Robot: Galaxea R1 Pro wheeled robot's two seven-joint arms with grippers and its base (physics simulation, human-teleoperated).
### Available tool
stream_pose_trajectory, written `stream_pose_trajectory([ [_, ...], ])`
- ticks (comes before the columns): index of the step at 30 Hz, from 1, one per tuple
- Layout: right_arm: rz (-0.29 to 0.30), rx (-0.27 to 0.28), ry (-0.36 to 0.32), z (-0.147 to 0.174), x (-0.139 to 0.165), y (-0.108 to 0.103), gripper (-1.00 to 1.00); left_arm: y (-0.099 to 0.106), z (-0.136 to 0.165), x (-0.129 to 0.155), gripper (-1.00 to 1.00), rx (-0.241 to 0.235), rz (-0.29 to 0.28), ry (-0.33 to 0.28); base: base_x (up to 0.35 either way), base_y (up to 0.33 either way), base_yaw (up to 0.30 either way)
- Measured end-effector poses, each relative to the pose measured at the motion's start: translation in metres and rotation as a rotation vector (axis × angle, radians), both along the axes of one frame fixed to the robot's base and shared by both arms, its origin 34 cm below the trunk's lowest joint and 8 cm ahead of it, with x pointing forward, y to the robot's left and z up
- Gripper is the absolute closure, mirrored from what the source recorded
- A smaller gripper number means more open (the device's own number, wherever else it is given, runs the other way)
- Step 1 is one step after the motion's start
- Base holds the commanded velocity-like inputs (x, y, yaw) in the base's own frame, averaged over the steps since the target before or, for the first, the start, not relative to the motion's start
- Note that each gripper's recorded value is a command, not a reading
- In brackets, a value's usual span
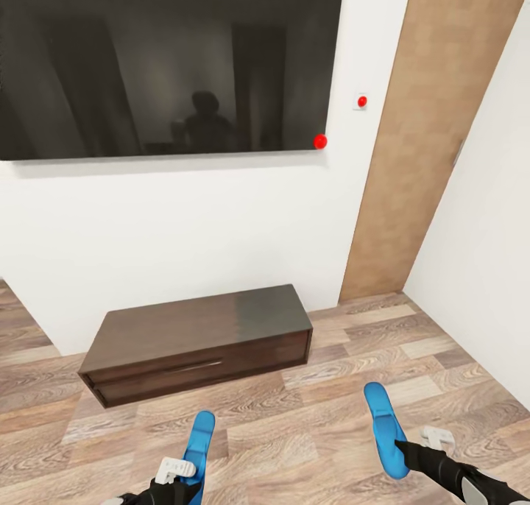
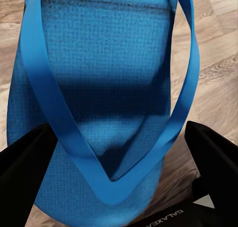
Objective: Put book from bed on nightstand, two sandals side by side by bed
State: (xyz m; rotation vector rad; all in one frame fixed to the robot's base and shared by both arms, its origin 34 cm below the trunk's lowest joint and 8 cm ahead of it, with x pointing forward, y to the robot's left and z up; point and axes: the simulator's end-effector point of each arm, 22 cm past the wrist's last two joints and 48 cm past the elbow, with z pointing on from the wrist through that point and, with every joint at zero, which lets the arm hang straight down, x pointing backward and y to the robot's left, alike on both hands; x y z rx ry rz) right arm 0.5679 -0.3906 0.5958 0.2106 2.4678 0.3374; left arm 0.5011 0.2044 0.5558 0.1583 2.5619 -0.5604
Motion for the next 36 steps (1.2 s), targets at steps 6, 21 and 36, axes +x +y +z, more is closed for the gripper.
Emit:
stream_pose_trajectory([
  [6,0.0,0.0,-0.009,0.0038,0.0023,0.0,1.0,0.0,0.0032,0.0027,1.0,0.0,0.0,-0.009,0.0,0.0,0.0],
  [21,0.001,0.0,-0.01,0.0043,0.0026,0.0002,1.0,0.0,0.0039,0.0034,1.0,0.0,0.0,-0.011,0.0,0.0,0.164],
  [36,0.003,-0.001,-0.009,0.004,0.0022,0.0003,1.0,-0.0001,0.0038,0.0033,1.0,0.0,-0.001,-0.011,0.0,0.0,0.291],
])
